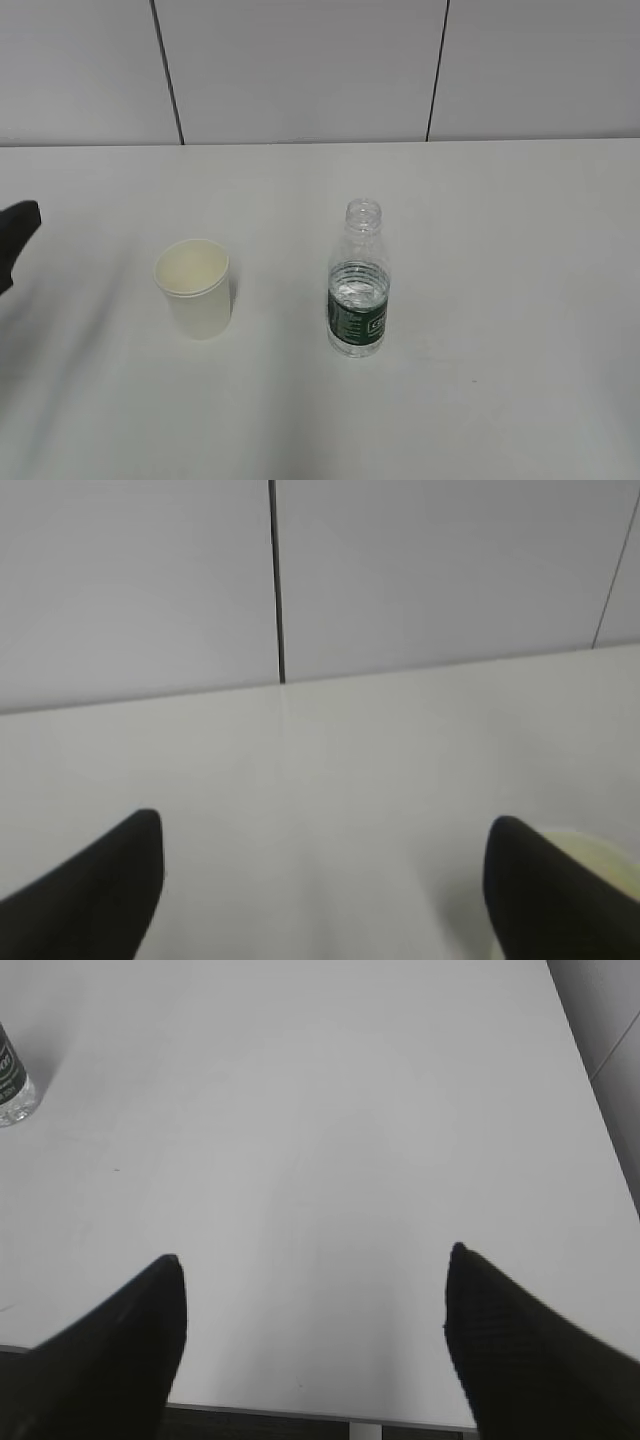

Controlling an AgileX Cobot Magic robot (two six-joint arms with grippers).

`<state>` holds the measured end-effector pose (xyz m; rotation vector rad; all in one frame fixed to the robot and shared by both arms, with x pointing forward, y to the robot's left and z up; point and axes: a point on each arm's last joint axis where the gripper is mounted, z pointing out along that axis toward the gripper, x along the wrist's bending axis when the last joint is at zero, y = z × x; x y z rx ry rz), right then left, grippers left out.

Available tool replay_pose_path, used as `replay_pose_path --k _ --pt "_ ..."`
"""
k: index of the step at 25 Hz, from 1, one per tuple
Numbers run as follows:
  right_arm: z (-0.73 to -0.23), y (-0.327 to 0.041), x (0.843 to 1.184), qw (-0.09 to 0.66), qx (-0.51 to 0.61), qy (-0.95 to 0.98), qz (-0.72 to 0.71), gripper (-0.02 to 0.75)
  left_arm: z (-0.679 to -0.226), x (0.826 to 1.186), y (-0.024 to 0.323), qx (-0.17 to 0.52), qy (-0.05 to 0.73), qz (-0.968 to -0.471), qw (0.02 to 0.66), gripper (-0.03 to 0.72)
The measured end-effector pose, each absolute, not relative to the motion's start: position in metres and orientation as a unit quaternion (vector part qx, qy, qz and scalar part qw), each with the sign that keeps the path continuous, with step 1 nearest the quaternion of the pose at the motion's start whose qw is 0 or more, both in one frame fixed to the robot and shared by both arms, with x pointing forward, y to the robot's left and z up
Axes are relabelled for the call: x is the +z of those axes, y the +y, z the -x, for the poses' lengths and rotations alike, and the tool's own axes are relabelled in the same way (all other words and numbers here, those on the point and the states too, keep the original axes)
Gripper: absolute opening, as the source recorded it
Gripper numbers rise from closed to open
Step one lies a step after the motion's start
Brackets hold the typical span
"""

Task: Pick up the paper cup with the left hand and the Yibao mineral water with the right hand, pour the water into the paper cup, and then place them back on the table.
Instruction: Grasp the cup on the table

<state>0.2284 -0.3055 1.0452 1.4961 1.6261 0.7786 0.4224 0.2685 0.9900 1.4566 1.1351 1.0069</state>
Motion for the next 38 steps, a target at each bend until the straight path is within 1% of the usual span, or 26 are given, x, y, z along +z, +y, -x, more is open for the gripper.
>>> replay_pose_path --k 4,12,14,16,19,24,28,38 --pt "-0.228 -0.306 1.045 0.389 0.306 0.639 -0.588 0.592 -0.426 0.971 0.267 0.395 0.482 -0.619 0.478 0.616" --pt "-0.228 -0.306 1.045 0.389 0.306 0.639 -0.588 0.592 -0.44 0.924 0.264 0.333 0.518 -0.668 0.418 0.536" --pt "-0.228 -0.306 1.045 0.389 0.306 0.639 -0.588 0.592 -0.443 0.916 0.261 0.326 0.504 -0.679 0.422 0.528" --pt "-0.228 -0.306 1.045 0.389 0.306 0.639 -0.588 0.592 -0.446 0.912 0.255 0.327 0.472 -0.685 0.449 0.524" --pt "-0.228 -0.306 1.045 0.389 0.306 0.639 -0.588 0.592 -0.446 0.905 0.248 0.326 0.442 -0.675 0.492 0.521" --pt "-0.228 -0.306 1.045 0.389 0.306 0.639 -0.588 0.592 -0.439 0.873 0.246 0.272 0.461 -0.707 0.462 0.521" --pt "-0.228 -0.306 1.045 0.389 0.306 0.639 -0.588 0.592 -0.435 0.862 0.241 0.238 0.445 -0.731 0.459 0.521" --pt "-0.228 -0.306 1.045 0.389 0.306 0.639 -0.588 0.592 -0.437 0.862 0.236 0.25 0.381 -0.763 0.458 0.521"
